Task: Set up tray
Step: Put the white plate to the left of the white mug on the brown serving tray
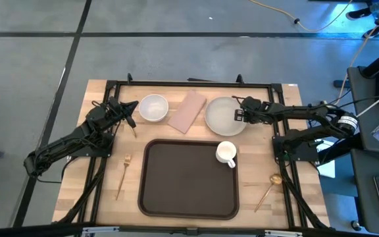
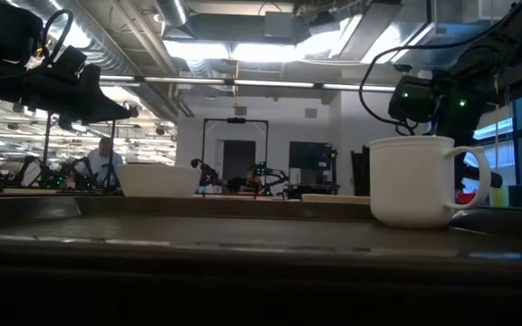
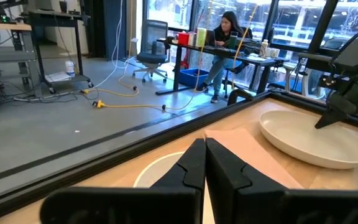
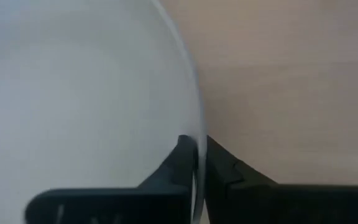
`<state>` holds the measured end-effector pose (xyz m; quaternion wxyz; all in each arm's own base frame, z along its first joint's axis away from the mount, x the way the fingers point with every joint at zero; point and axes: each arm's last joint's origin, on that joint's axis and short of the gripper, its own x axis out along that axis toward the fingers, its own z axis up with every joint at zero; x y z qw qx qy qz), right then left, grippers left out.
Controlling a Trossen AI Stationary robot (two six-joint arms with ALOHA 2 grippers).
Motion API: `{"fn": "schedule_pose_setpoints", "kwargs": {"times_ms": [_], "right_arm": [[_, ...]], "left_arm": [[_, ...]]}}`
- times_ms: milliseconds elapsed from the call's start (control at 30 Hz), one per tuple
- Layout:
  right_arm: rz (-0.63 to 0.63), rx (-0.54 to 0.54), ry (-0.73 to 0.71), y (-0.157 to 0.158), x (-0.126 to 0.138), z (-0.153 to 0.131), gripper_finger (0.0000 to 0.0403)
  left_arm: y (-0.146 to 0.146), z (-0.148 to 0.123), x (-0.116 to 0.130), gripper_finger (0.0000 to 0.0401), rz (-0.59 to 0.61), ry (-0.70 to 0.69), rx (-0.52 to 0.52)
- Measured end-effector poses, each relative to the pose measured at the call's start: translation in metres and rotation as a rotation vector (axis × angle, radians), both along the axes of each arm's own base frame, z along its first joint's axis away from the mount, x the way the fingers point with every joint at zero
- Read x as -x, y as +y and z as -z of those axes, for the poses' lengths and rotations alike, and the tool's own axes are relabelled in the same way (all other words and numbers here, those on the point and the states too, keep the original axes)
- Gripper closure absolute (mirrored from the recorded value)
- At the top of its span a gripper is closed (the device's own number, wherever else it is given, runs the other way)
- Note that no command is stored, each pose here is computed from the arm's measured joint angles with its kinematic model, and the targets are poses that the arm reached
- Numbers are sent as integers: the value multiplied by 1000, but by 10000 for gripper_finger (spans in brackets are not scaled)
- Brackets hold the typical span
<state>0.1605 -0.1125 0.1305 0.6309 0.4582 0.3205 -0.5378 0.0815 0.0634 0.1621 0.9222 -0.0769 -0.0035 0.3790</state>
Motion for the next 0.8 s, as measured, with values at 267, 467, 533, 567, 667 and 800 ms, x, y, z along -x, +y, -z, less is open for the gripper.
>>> {"fn": "schedule_pose_setpoints", "kwargs": {"times_ms": [267,467,533,567,667,800], "right_arm": [[45,143,-234,-17,-15,-13,399],[-4,340,-454,-38,-36,-51,400],[-46,404,-529,-45,-47,-73,401],[-84,438,-569,-49,-52,-87,401],[-235,536,-660,-55,-69,-134,401],[-476,680,-729,-46,-89,-209,401]], "left_arm": [[0,0,0,397,0,0,0],[0,0,0,397,0,0,0],[0,0,0,397,0,0,0],[0,0,0,397,0,0,0],[0,0,0,397,0,0,0],[0,0,0,397,0,0,0]]}}
